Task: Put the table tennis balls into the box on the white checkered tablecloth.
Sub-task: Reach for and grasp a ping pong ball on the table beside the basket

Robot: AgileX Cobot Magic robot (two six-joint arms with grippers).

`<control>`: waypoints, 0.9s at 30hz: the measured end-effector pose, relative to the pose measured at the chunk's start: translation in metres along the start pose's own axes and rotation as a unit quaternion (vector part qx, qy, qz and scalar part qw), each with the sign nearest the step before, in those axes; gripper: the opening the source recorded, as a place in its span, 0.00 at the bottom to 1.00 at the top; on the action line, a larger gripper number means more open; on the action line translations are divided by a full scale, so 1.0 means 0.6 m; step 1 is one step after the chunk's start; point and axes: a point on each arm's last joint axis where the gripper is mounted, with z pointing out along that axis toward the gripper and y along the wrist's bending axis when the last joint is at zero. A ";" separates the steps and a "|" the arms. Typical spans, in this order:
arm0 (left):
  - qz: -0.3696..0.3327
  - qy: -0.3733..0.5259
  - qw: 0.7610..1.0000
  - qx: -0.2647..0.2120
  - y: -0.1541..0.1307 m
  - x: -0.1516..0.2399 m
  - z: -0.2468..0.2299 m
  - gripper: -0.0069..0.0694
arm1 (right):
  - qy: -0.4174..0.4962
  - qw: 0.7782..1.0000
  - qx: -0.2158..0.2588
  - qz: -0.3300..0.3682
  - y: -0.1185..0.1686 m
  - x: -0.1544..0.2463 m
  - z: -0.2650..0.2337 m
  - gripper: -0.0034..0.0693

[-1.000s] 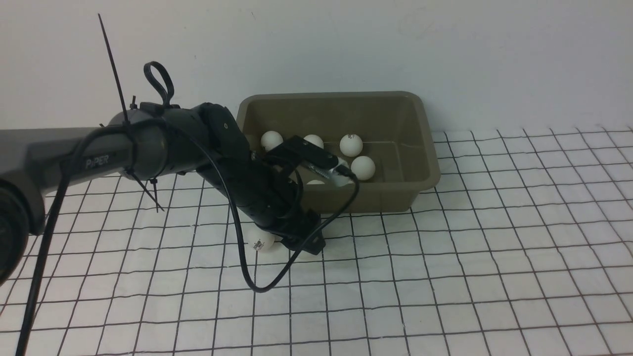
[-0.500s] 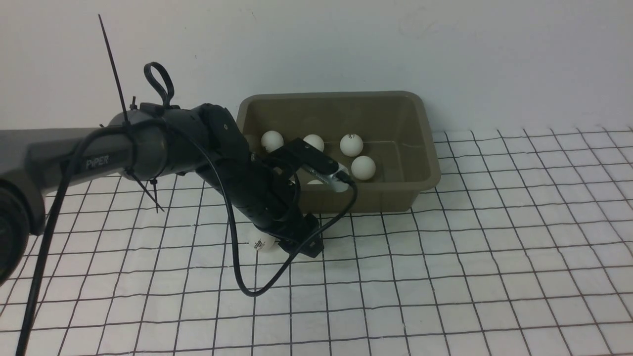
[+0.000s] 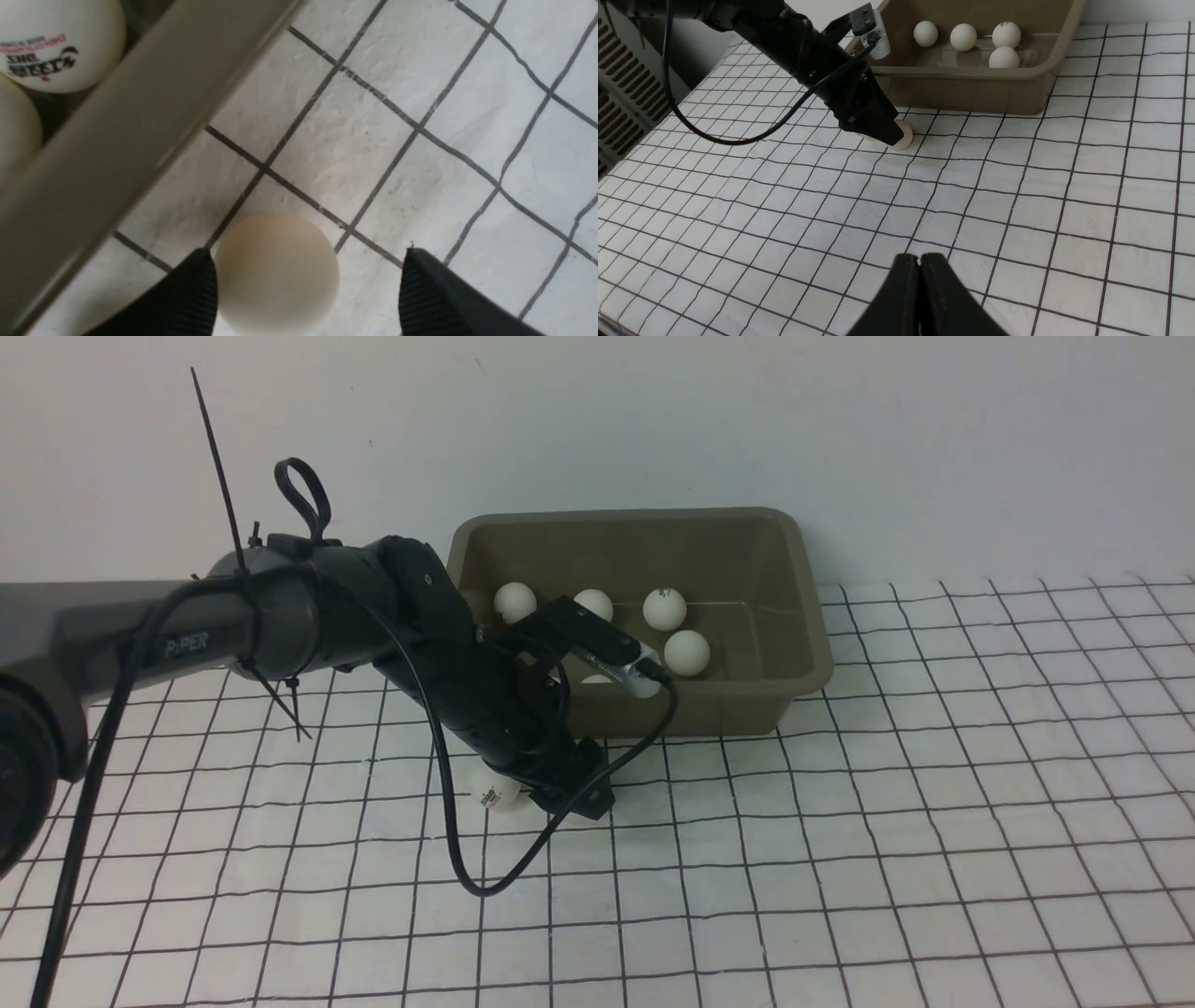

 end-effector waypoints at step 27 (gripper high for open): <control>-0.024 -0.002 1.000 0.002 0.011 0.003 -0.029 0.71 | 0.001 1.000 -0.004 0.003 0.001 0.000 0.000 0.02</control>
